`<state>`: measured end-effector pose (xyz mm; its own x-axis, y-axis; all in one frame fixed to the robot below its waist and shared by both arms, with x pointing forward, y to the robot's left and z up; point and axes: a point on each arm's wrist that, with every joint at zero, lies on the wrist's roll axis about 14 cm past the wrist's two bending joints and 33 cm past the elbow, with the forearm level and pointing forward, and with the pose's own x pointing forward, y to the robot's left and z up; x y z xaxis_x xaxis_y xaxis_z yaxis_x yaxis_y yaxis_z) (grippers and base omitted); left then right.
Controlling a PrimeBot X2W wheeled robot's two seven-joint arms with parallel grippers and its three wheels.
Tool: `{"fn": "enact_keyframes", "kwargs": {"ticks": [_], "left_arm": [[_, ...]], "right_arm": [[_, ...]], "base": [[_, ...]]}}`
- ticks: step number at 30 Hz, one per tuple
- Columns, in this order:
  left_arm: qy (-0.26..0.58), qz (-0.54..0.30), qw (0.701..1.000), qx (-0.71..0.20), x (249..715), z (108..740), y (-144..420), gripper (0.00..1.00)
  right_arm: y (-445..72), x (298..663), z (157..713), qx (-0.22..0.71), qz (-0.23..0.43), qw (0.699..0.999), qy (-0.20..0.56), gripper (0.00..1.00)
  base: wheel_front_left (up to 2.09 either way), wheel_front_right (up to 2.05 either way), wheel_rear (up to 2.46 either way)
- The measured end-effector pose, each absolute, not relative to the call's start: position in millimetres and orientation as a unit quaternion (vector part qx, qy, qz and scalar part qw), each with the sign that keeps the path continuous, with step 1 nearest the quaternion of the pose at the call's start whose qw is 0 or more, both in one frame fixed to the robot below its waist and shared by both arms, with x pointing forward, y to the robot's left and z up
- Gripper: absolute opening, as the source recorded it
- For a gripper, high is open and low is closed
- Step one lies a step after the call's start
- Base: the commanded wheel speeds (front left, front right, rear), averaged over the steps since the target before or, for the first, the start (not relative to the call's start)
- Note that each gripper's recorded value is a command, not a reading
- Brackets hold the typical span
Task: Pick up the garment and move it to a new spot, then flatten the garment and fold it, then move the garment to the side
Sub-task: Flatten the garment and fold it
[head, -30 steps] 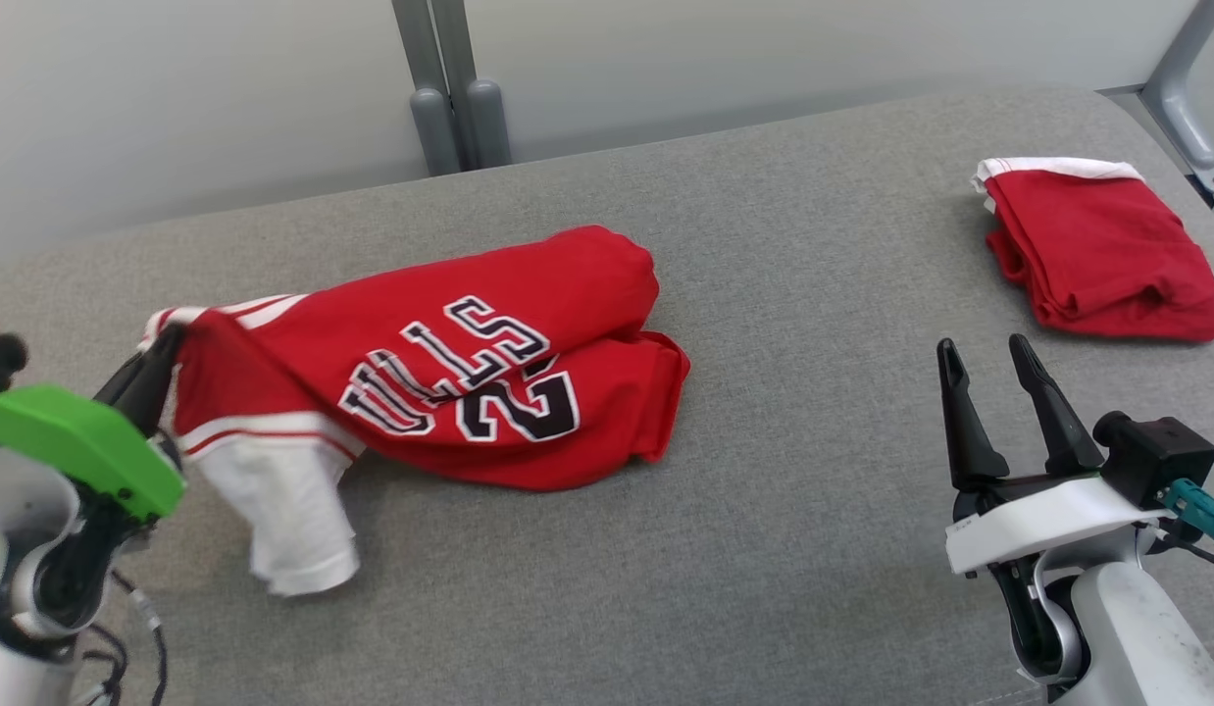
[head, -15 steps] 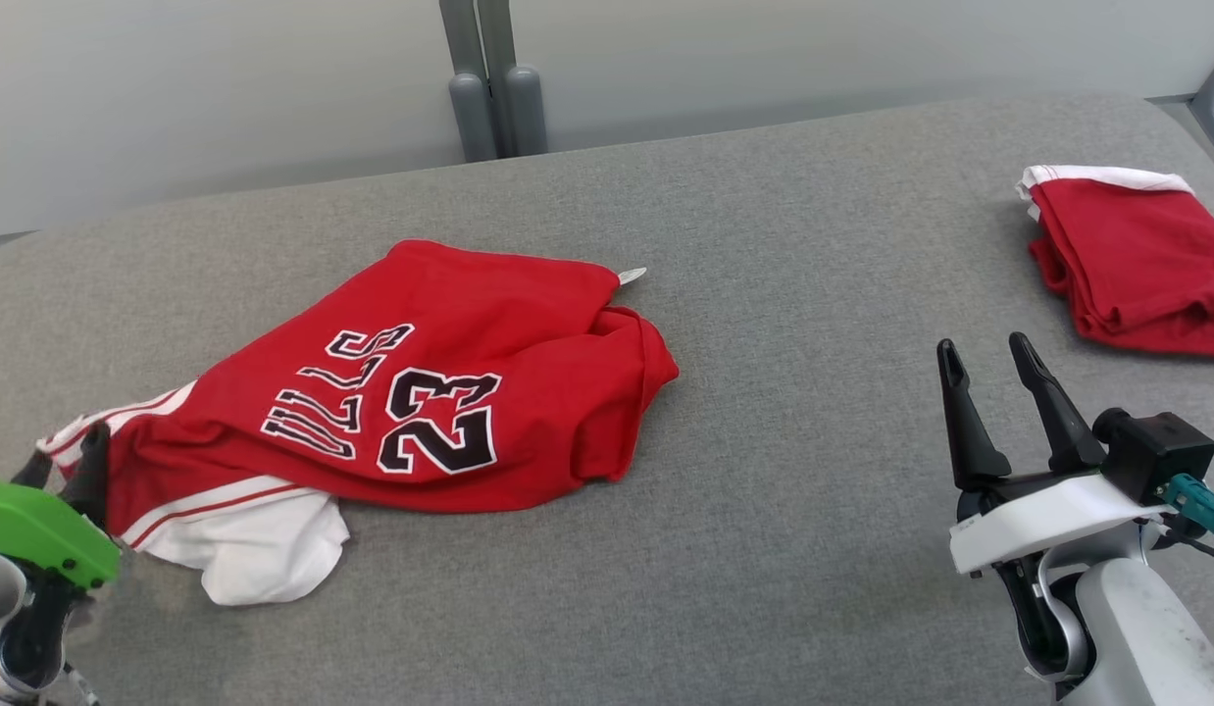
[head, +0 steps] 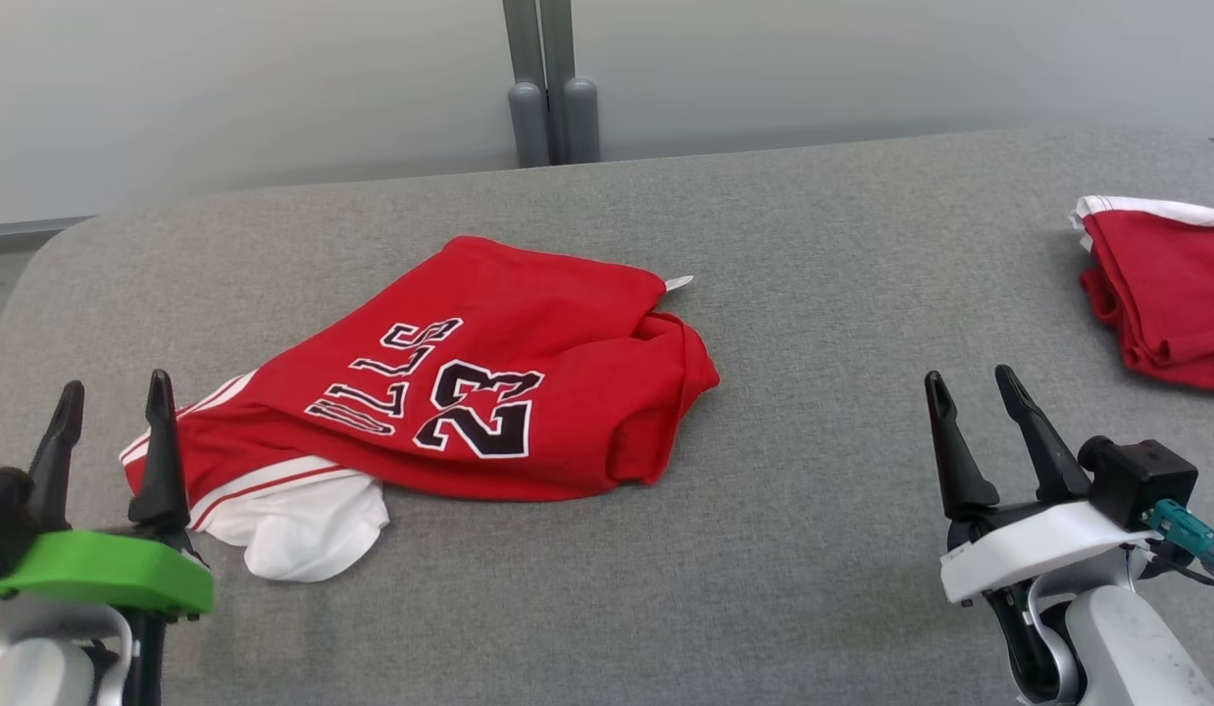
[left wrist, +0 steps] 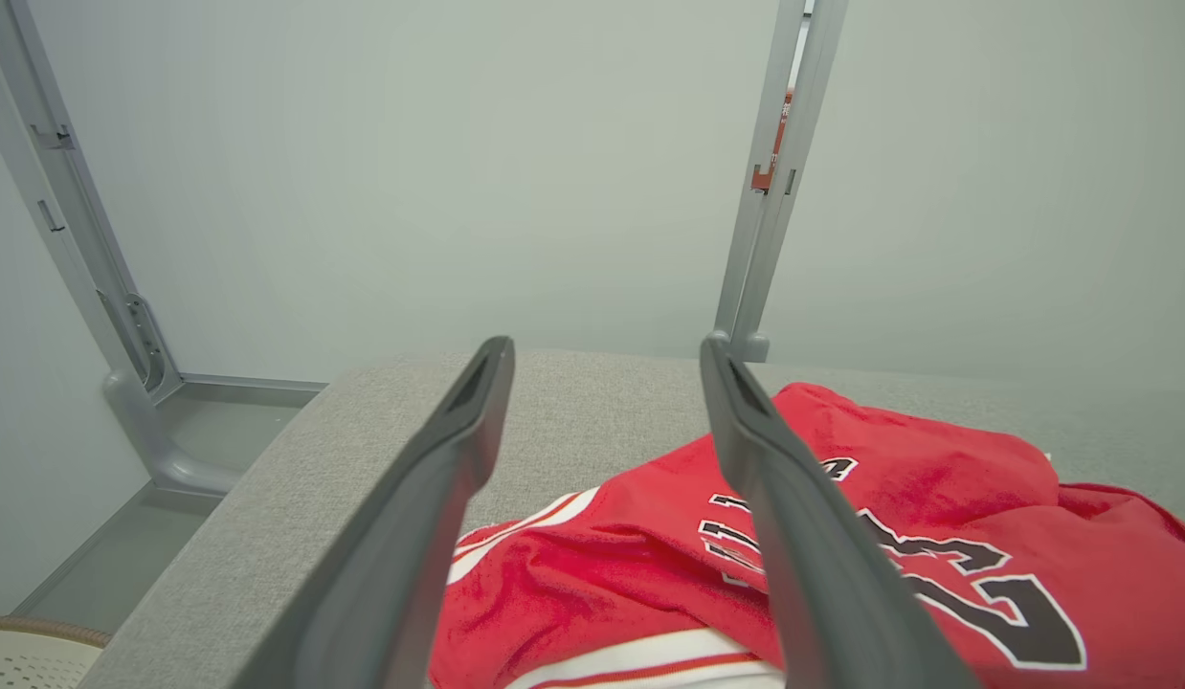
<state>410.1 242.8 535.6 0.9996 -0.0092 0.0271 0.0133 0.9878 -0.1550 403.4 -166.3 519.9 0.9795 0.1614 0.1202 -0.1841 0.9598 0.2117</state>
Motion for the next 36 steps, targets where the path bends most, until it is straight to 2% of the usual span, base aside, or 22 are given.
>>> {"fn": "enact_keyframes", "kwargs": {"ticks": [2, 8, 18, 21, 26, 36], "left_arm": [[-0.030, 0.008, 0.998, -0.056, 396.0, 536.0, 239.0, 1.00], [-0.039, 0.040, 0.994, -0.089, 363.4, 527.3, 218.6, 1.00], [-0.070, 0.052, 0.992, -0.093, 348.6, 537.3, 216.1, 1.00], [-0.067, 0.051, 0.991, -0.102, 346.8, 533.2, 214.3, 1.00], [-0.062, 0.045, 0.991, -0.109, 342.2, 527.7, 208.6, 1.00], [-0.057, 0.097, 0.987, -0.111, 321.8, 519.1, 236.6, 1.00]], "right_arm": [[-164.0, 402.9, 519.9, 0.112, 0.091, 0.988, -0.050, 1.00], [-162.5, 399.8, 516.2, 0.100, 0.101, 0.989, -0.042, 1.00], [-136.0, 401.1, 511.8, 0.106, 0.137, 0.984, -0.031, 1.00], [-118.5, 396.7, 484.0, 0.125, 0.156, 0.980, 0.023, 1.00], [-65.7, 390.0, 448.0, 0.131, 0.234, 0.954, 0.131, 1.00], [-10.8, 407.4, 429.0, 0.142, 0.299, 0.918, 0.216, 1.00]], "base": [[0.00, 0.00, 0.00], [0.00, 0.00, 0.00], [0.00, 0.00, 0.00], [0.00, 0.00, 0.00], [0.00, 0.00, 0.00], [0.00, 0.00, 0.00]]}}
